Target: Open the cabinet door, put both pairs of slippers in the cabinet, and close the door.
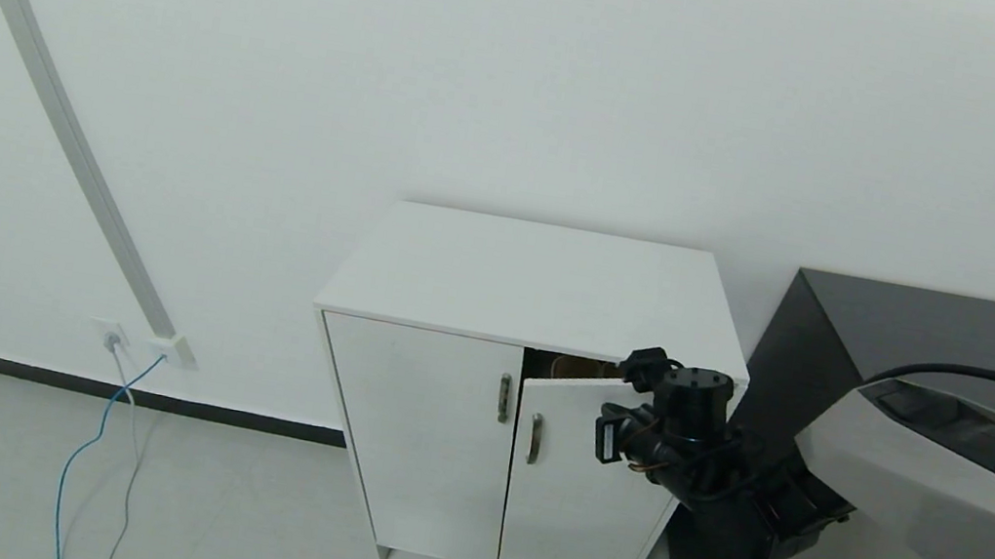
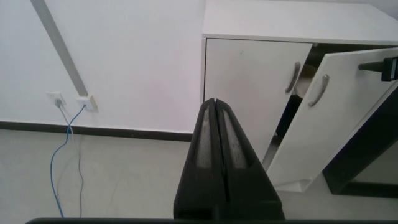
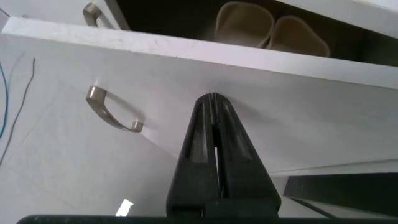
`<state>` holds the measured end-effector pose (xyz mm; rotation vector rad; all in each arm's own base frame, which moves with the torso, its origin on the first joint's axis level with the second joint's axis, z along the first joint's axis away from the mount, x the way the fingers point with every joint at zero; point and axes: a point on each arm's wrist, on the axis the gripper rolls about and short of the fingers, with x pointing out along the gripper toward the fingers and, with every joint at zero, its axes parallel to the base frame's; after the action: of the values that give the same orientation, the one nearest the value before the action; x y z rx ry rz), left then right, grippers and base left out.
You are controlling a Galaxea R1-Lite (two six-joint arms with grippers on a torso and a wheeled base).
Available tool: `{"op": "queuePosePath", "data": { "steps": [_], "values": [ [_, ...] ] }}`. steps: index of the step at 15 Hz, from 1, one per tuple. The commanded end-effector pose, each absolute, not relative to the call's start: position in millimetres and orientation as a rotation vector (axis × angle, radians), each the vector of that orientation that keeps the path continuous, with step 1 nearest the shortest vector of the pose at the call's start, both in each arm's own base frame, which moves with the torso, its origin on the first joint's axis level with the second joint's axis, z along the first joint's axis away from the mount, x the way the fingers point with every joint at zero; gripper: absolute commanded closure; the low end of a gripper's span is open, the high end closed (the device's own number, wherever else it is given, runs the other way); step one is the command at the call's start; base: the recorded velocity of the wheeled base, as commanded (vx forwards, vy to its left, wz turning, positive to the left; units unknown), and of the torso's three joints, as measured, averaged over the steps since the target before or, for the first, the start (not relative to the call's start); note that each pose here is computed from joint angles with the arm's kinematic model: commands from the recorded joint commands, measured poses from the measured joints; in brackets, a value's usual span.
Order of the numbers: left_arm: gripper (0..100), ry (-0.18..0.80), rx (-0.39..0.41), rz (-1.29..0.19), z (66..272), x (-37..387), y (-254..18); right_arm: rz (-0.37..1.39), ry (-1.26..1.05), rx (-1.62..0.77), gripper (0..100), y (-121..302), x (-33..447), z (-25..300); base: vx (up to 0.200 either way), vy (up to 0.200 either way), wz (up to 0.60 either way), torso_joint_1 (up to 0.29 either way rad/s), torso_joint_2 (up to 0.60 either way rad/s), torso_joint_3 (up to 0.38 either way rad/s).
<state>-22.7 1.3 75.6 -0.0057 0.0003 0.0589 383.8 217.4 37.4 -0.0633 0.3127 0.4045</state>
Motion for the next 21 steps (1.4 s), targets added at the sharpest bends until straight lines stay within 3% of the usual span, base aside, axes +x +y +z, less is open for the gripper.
{"op": "queuePosePath", "data": {
  "steps": [1,21],
  "values": [
    [100,0.0,-0.006,0.06,76,-23,1,0.397,0.316,-0.063,100,218,391,33,0.0,0.0,0.0,0.0,0.0,0.0],
    [100,0.0,-0.008,0.061,76,-23,1,0.351,0.295,-0.047,100,205,414,26,0.0,0.0,0.0,0.0,0.0,0.0]
  ]
}}
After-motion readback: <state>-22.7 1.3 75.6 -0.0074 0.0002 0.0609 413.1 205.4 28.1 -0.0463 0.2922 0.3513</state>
